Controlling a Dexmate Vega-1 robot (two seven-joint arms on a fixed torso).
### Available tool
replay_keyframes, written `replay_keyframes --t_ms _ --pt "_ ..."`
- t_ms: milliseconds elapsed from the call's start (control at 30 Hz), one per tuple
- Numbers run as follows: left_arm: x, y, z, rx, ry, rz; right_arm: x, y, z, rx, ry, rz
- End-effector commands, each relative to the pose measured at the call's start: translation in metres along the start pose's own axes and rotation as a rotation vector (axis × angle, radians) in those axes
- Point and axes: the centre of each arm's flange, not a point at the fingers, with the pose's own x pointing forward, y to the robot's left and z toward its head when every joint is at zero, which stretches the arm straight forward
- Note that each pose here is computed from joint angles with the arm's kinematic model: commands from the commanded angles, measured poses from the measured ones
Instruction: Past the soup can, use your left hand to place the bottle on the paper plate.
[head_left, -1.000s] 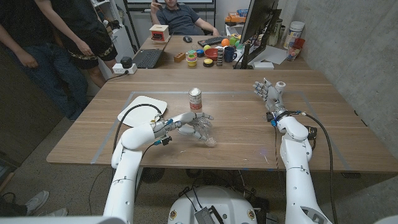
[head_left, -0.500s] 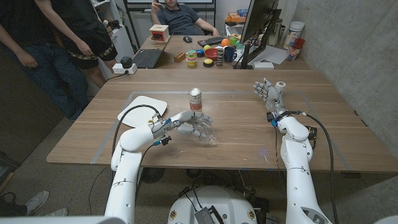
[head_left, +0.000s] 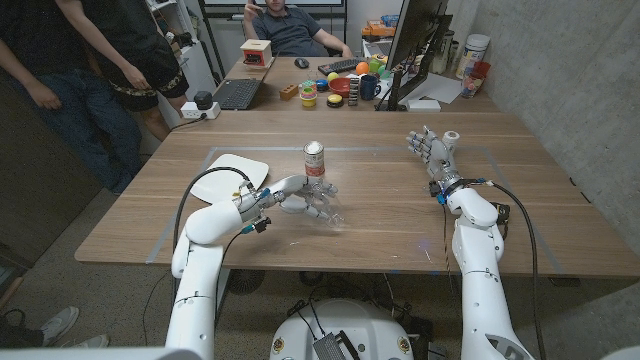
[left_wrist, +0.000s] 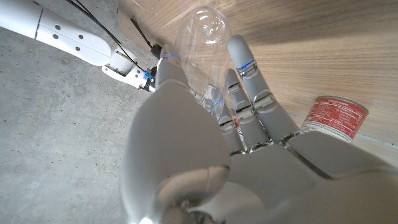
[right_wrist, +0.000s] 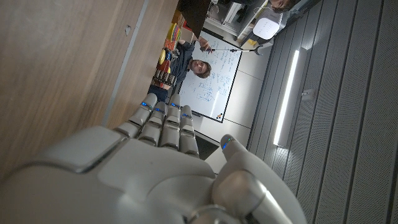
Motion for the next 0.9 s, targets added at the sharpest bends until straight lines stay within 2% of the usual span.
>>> replay_keyframes --t_ms 33,433,633,833,900 --pt "-0.021 0.011 0.003 0.023 0.044 0.090 0.002 0.004 0.001 -0.005 -0.009 0.022" --pt "-0.035 0.019 -0.002 0.034 0.074 0.170 0.004 0.006 0.003 -0.018 -0.012 0.035" --pt "-0.041 0.024 -0.004 0.039 0.082 0.234 0.004 0.007 0.005 -0.021 -0.020 0.045" --pt "-0.047 0.031 -0.004 0.049 0.081 0.319 0.004 0.008 0.007 -0.031 -0.021 0.050" --pt "-0.050 0.032 -0.005 0.052 0.085 0.370 0.004 0.009 0.007 -0.036 -0.021 0.056"
